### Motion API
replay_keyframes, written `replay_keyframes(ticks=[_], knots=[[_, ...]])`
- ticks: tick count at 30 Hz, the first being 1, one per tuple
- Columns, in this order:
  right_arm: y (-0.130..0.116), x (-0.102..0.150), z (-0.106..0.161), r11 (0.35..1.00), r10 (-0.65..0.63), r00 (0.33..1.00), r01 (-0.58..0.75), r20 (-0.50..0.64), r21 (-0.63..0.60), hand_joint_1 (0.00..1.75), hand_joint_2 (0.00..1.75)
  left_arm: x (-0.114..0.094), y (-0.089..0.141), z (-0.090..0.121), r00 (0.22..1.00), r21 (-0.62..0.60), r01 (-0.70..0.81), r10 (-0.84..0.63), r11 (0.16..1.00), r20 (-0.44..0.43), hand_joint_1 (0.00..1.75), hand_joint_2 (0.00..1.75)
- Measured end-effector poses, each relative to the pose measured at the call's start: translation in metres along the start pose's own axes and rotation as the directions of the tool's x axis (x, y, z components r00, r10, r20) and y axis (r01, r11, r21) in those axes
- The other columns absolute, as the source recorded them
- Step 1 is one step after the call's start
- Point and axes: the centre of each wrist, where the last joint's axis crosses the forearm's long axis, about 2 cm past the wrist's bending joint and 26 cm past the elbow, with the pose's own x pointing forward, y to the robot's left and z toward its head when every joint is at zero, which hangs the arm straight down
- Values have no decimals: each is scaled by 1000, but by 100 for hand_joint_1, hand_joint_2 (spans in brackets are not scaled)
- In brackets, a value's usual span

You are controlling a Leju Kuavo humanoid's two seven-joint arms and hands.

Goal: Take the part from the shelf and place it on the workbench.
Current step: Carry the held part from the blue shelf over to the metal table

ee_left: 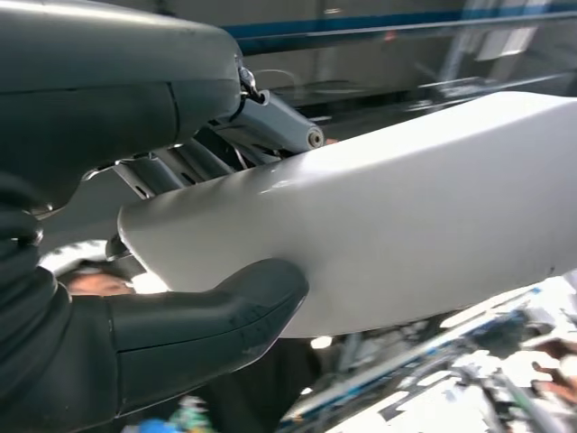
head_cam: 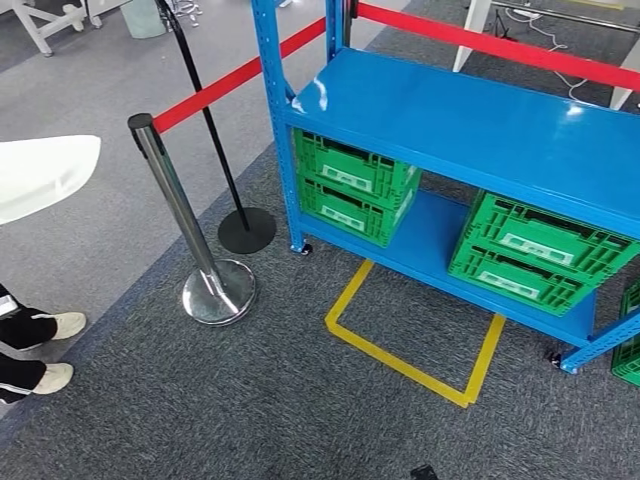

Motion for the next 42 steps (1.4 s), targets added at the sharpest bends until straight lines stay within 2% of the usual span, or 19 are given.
replay_keyframes(ticks=[22, 31, 42], knots=[[0, -2, 1, 1000, 1, 1000, -1, 1, 3, 0, 0, 2, -3, -1, 1000, -13, -16, 16, 1000, 4, 175, 175], [2, 0, 0, 1000, 3, 1000, -3, 4, 4, 0, 0, -6, -5, 1, 1000, -24, -6, 7, 1000, 3, 175, 175], [1, 1, 0, 1000, 1, 1000, -1, 8, -1, 0, 0, 0, -10, 2, 1000, -41, -20, 21, 999, 13, 175, 175]])
